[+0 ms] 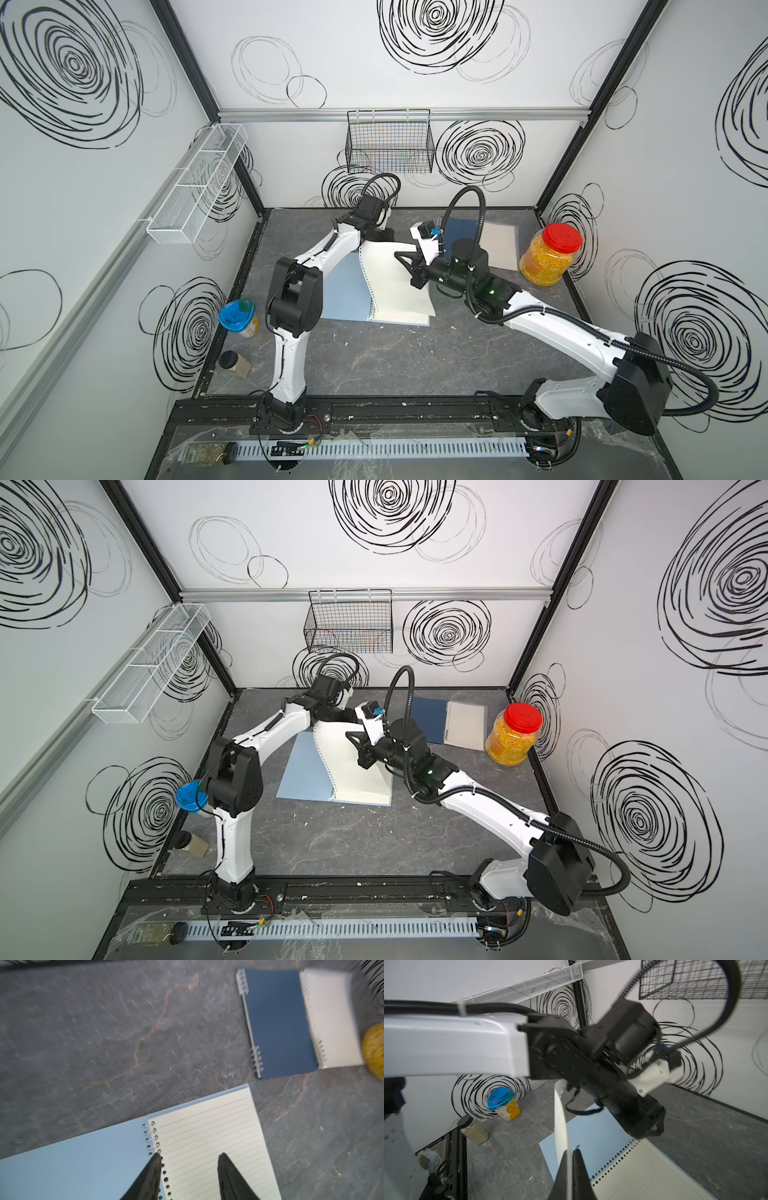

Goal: Tear off pages from different notebooks
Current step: Tear off the paper from the notebook, then place the paper at the corner of the board.

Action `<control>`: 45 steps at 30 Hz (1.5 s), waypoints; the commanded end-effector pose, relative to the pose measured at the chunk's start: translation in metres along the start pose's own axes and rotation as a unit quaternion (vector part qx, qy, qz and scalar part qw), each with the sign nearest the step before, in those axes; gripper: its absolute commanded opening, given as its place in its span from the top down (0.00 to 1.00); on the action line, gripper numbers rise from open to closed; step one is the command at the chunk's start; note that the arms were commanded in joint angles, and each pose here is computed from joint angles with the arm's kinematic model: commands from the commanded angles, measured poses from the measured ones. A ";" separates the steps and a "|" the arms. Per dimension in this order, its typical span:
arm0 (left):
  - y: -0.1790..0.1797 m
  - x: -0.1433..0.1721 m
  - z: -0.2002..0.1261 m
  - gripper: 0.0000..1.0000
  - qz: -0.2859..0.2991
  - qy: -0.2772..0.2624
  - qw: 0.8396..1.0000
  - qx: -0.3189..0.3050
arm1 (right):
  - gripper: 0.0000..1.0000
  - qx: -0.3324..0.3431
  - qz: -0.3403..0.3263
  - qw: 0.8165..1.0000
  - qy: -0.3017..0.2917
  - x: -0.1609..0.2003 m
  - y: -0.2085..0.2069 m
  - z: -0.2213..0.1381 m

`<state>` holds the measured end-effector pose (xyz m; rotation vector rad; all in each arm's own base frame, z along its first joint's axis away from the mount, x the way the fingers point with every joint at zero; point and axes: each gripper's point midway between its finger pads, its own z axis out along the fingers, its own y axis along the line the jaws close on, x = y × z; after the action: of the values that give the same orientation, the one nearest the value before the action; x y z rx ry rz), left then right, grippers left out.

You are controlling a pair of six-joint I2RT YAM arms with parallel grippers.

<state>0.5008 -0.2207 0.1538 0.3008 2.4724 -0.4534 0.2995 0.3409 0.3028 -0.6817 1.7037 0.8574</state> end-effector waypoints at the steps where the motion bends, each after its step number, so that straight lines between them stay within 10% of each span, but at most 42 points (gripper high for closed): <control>1: 0.022 -0.036 -0.050 0.50 -0.028 -0.079 0.996 -0.012 | 1.00 0.021 0.046 0.999 0.006 0.000 -0.023 0.001; 9: 0.048 -0.039 -0.128 0.48 -0.067 -0.203 0.976 0.043 | 1.00 0.038 0.065 0.997 -0.002 -0.012 -0.055 0.001; 17: -0.008 -0.022 -0.185 0.43 0.024 -0.329 0.927 0.180 | 1.00 -0.059 0.047 0.997 -0.036 -0.056 -0.043 -0.002; 31: -0.070 -0.018 -0.203 0.39 0.159 -0.359 0.860 0.325 | 1.00 -0.143 0.035 0.986 -0.081 -0.106 -0.020 -0.030; 45: -0.106 -0.014 -0.194 0.39 0.203 -0.327 0.850 0.359 | 1.00 -0.148 0.053 0.982 -0.108 -0.123 -0.027 -0.043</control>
<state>0.3899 -0.2323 0.3180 0.7035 1.5324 -1.0406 0.3346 0.3005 0.4018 -0.6856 1.5044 1.2291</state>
